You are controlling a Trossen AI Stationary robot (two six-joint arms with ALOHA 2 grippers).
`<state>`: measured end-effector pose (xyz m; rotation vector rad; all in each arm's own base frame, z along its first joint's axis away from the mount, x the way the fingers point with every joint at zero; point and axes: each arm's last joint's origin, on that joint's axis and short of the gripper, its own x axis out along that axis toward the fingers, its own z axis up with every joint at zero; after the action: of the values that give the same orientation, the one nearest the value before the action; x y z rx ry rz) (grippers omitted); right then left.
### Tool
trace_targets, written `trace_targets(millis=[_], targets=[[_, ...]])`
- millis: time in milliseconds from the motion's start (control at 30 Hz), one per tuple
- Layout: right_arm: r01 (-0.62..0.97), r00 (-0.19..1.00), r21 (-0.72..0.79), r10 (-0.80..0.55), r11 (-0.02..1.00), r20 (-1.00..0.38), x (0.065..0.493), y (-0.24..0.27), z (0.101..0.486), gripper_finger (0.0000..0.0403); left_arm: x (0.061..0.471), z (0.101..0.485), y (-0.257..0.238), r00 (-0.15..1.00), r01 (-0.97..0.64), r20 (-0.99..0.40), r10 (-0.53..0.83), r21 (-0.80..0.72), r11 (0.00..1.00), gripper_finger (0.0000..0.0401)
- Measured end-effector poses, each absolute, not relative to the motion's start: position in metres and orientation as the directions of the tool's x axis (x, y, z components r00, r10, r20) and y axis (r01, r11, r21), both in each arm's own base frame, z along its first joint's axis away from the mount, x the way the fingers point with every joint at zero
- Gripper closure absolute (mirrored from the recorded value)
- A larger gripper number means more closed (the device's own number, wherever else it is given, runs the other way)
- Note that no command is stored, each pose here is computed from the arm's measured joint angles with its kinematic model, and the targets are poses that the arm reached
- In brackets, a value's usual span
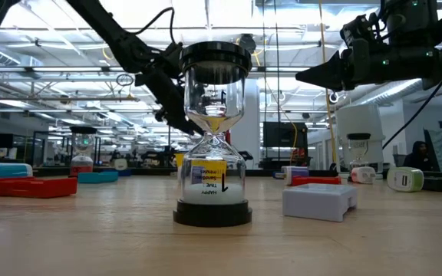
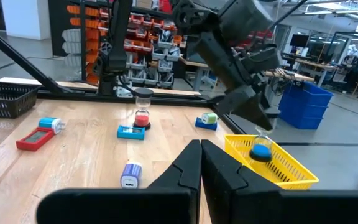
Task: Pick & Place Office items
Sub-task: Put the blue hour glass into the yellow bin
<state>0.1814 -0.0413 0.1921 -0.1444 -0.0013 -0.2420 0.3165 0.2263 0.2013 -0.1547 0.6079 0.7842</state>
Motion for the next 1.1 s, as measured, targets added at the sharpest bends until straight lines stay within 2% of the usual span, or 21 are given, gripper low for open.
trace_targets(millis=[133, 400, 600, 733, 867, 933, 1100], targets=[[0.239, 0.971, -0.142, -0.239, 0.961, 0.019, 0.181, -0.041, 0.192, 0.0399, 0.315, 0.192, 0.232, 0.515, -0.718, -0.584, 0.627, 0.105, 0.688, 0.0175], [0.239, 0.971, -0.142, -0.239, 0.961, 0.019, 0.181, -0.041, 0.192, 0.0399, 0.312, 0.192, 0.237, 0.503, -0.733, -0.586, 0.635, 0.1, 0.673, 0.019], [0.239, 0.971, -0.142, -0.239, 0.961, 0.019, 0.181, -0.041, 0.192, 0.0399, 0.312, 0.184, 0.237, 0.492, -0.737, -0.61, 0.621, 0.088, 0.67, 0.0172], [0.237, 0.971, -0.142, -0.237, 0.961, 0.019, 0.181, -0.041, 0.192, 0.0399, 0.314, 0.182, 0.239, 0.498, -0.739, -0.599, 0.626, 0.084, 0.669, 0.0189], [0.231, 0.973, -0.142, -0.231, 0.963, 0.019, 0.181, -0.041, 0.192, 0.0399, 0.314, 0.182, 0.239, 0.5, -0.738, -0.598, 0.627, 0.084, 0.669, 0.0189], [0.22, 0.975, -0.142, -0.219, 0.965, 0.019, 0.182, -0.041, 0.192, 0.0399, 0.314, 0.181, 0.239, 0.497, -0.738, -0.603, 0.624, 0.084, 0.669, 0.0173], [0.215, 0.976, -0.142, -0.215, 0.966, 0.019, 0.182, -0.041, 0.192, 0.0399, 0.314, 0.181, 0.238, 0.495, -0.737, -0.609, 0.62, 0.085, 0.671, 0.0102]])
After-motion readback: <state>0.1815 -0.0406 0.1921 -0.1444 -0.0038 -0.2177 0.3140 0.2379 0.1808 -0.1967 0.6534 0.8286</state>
